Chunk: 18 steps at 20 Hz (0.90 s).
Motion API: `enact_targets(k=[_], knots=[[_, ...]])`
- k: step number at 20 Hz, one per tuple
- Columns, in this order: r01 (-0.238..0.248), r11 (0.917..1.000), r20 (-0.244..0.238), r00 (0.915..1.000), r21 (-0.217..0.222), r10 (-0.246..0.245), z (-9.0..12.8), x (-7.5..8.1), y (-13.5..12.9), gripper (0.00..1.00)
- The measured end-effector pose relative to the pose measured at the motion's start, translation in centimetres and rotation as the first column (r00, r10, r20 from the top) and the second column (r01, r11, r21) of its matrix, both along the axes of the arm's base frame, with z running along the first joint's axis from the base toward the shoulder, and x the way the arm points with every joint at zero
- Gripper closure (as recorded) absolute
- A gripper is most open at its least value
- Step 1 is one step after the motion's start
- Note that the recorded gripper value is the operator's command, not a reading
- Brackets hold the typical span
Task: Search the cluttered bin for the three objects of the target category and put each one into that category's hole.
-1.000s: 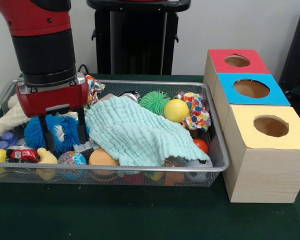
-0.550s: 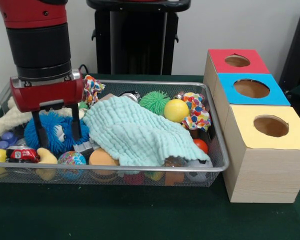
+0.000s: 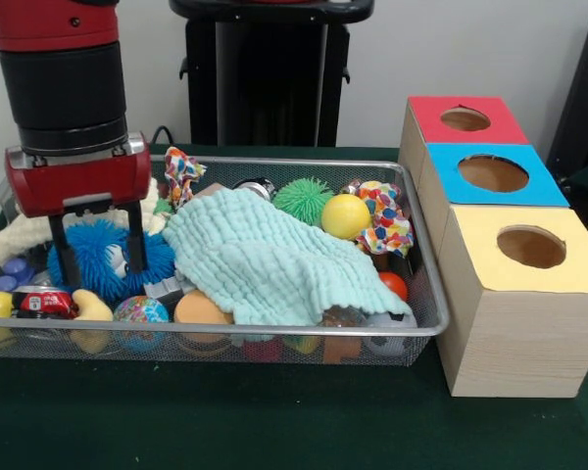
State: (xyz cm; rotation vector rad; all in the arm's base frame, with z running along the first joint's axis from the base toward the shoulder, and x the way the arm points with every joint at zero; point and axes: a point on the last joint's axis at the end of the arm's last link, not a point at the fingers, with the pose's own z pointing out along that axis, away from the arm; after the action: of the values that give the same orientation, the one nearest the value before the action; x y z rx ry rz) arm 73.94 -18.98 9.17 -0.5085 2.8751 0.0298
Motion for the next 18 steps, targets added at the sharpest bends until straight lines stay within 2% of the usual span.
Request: enact_targets(k=[18], knots=[[0.042, 0.9991, 0.000, 0.9991, 0.000, -0.042, 0.0, -0.9, -3.1, 0.00]])
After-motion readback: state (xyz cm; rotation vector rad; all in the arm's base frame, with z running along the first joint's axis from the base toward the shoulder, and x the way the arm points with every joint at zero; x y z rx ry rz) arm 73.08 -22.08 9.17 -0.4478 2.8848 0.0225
